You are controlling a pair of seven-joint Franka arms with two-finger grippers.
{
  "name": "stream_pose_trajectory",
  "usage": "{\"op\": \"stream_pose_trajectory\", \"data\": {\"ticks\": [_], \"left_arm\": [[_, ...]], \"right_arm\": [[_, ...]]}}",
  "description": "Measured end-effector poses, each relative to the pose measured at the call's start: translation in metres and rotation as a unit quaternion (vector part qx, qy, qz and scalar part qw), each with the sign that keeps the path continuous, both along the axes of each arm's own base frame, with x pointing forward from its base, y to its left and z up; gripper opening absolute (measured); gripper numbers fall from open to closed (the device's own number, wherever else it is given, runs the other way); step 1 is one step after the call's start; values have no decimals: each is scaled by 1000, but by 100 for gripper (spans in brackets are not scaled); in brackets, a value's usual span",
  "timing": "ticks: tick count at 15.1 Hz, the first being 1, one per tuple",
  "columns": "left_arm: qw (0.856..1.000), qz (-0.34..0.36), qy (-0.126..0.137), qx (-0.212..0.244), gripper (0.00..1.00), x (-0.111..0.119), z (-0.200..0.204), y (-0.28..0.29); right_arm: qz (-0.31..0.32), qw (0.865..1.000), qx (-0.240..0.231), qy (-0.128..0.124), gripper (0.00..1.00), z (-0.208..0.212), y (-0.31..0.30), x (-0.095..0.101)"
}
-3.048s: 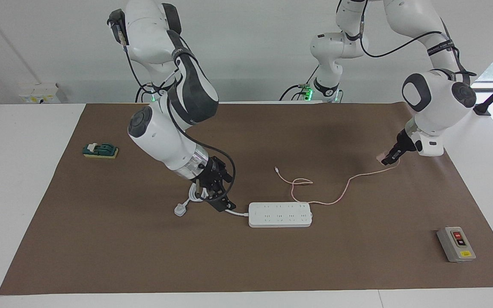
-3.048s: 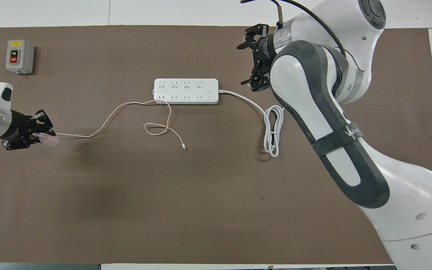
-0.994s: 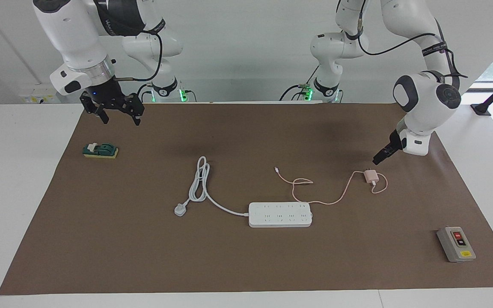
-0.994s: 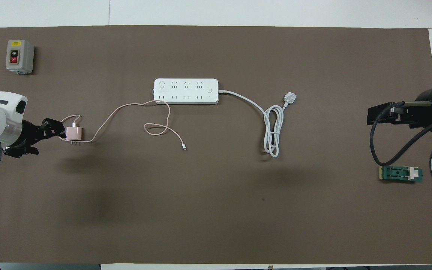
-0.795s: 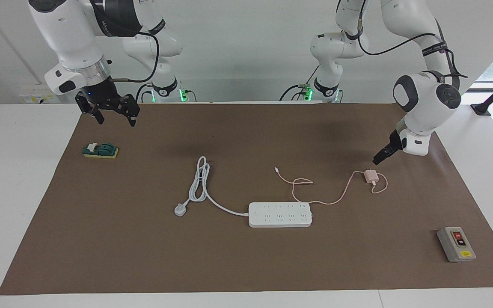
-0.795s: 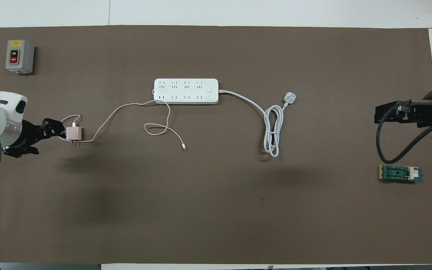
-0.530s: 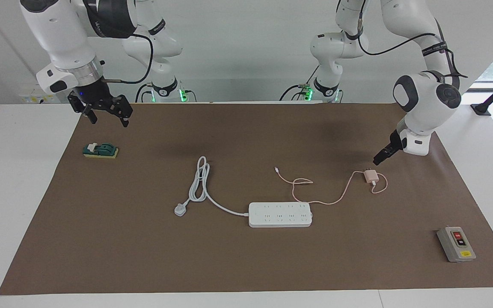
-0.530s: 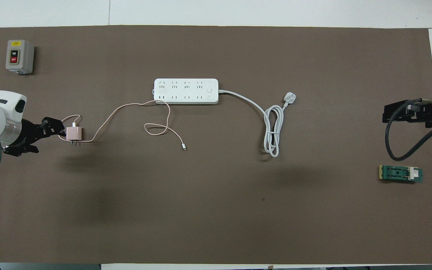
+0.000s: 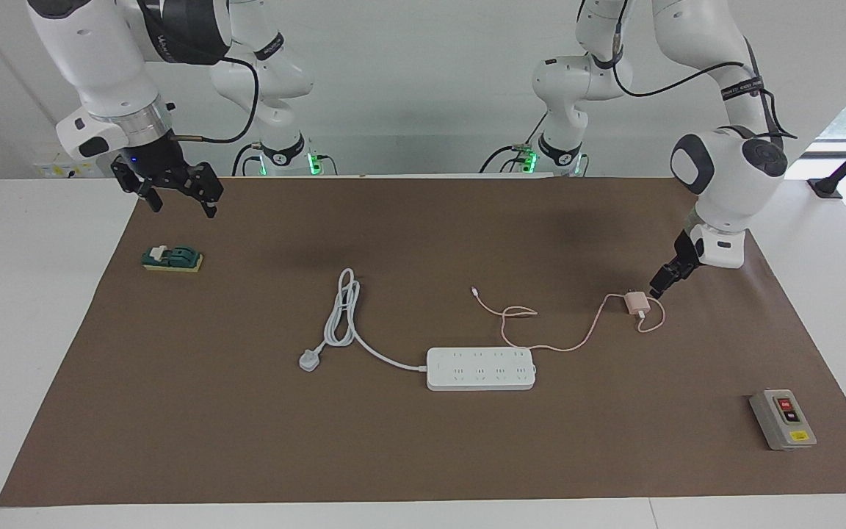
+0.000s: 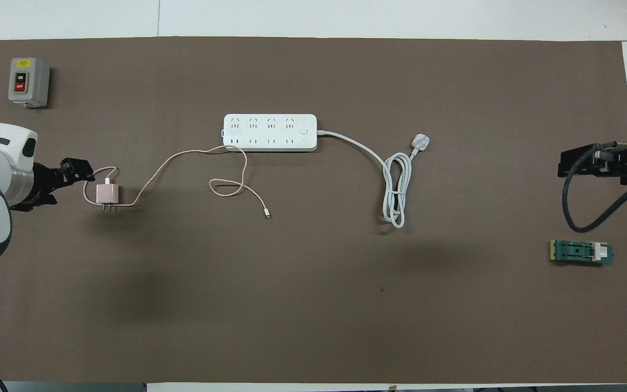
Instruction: Unplug charger and place it aside
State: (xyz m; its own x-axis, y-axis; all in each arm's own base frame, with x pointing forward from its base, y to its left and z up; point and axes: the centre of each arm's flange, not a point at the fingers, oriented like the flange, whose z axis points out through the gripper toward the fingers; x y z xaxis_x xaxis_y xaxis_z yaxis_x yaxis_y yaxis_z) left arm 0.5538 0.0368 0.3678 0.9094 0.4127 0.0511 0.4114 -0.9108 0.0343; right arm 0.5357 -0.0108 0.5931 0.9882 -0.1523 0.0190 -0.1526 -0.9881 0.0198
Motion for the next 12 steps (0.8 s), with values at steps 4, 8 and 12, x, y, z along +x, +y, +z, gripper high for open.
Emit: {"op": "stream_pose_trajectory", "data": {"ticks": [4,8,12], "left_arm": [[998,-54,10,5,100,3,-29,-9],[998,-66,13,10,100,8,-58,-16],[997,-72,15,12,100,11,-75,-22]], "right_arm": [[7,1000,0,2,100,0,1,0],[58,998,-1,4,100,0,1,0],[77,997,0,12,100,-2,2,-2]]}}
